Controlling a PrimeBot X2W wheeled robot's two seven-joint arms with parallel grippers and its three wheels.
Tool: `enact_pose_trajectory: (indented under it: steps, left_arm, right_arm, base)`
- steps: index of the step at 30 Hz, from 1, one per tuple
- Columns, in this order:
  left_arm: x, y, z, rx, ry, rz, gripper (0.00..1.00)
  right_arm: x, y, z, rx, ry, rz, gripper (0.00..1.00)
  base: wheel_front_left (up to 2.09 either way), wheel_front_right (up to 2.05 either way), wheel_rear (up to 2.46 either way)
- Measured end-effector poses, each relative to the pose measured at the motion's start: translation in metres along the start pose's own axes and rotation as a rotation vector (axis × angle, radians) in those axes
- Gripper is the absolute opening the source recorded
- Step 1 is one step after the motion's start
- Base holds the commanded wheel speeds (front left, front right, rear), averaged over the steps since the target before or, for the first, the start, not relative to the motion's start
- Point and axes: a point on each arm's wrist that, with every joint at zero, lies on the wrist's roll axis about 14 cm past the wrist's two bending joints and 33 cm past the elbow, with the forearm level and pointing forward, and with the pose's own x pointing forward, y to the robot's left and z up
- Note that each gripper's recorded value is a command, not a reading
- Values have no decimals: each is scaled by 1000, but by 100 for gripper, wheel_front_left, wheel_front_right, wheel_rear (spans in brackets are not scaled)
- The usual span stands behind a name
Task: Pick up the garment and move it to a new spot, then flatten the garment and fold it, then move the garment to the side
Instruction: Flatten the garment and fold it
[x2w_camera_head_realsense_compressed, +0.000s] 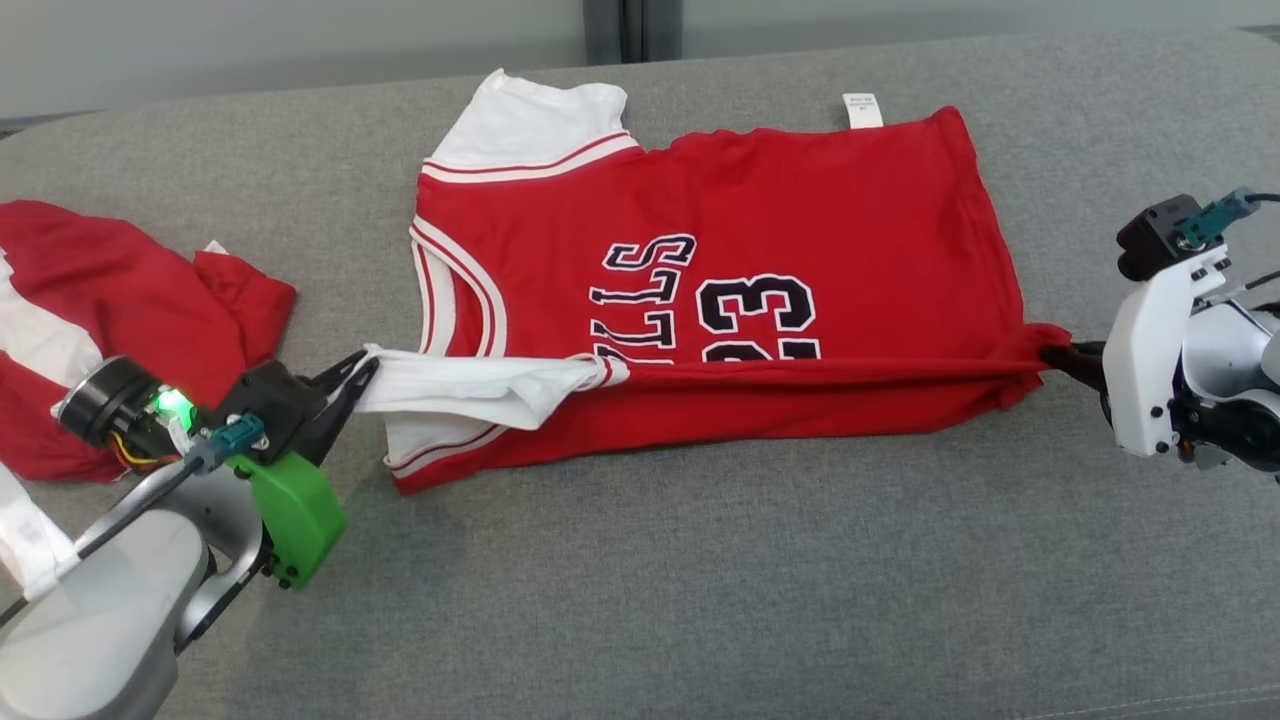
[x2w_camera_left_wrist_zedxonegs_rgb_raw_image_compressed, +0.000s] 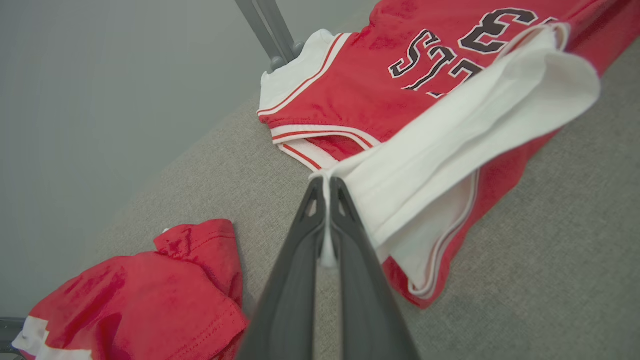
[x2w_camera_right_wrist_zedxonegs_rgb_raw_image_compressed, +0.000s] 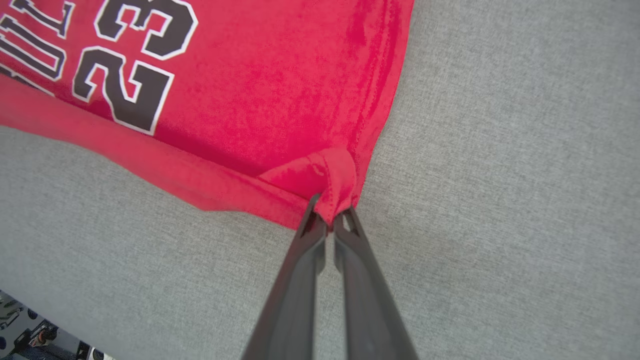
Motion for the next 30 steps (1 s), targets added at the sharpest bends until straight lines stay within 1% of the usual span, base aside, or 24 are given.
enact_pose_trajectory:
  steps: [3, 9, 10, 11, 12, 13, 14, 15, 16, 19, 20, 23, 25, 28, 30]
  left_arm:
    - [15, 8, -9, -24, 33, 9, 0]
    - [38, 14, -23, -23, 74, -2, 0]
    - [41, 13, -25, -23, 80, -6, 0]
    - [45, 13, -28, -25, 90, -7, 0]
    - [48, 14, -31, -35, 100, -7, 0]
    - [50, 13, -35, -46, 115, -7, 11]
    - [52, 12, -40, -57, 139, -8, 32]
    - [54, 12, -43, -60, 148, -9, 91]
    - [55, 13, -43, -68, 145, -2, 100]
    - [60, 25, -33, -99, 97, 58, 100]
    - [60, 27, -29, -103, 80, 74, 100]
    - [60, 32, -19, -124, 27, 109, 100]
    - [58, 36, -7, -142, -34, 143, 100]
    - [51, 41, 10, -199, -133, 209, 100]
    - [45, 45, 20, -236, -193, 256, 100]
  right_arm:
    - [11, -2, 5, -3, 8, 1, 0]
    - [28, -6, 5, -4, 28, -2, 0]
    - [30, -7, 4, -9, 30, -5, 3]
    - [32, -9, 6, -20, 14, -13, 75]
    - [34, -12, 9, -19, -3, -21, 100]
    - [35, -13, 11, -16, -13, -24, 100]
    - [36, -15, 12, -3, -23, -27, 100]
    - [37, -17, 13, 4, -35, -31, 100]
    - [37, -19, 15, 7, -52, -36, 100]
    - [36, -16, 36, 57, -166, -27, 100]
    - [35, -14, 42, 57, -197, -24, 100]
    - [28, -17, 58, 23, -306, -45, 100]
    - [18, -20, 73, 6, -413, -65, 100]
    - [6, -15, 86, -12, -550, -71, 100]
    - [0, -13, 89, -14, -602, -76, 100]
  base:
    - [0, 0, 0]
    - [0, 0, 0]
    - [0, 0, 0]
    - [0, 0, 0]
    - [0, 0, 0]
    - [0, 0, 0]
    - [0, 0, 0]
    - [0, 0, 0]
    - [0, 0, 0]
    - [0, 0, 0]
    - [0, 0, 0]
    - [0, 0, 0]
    - [0, 0, 0]
    - [0, 0, 0]
    - [0, 0, 0]
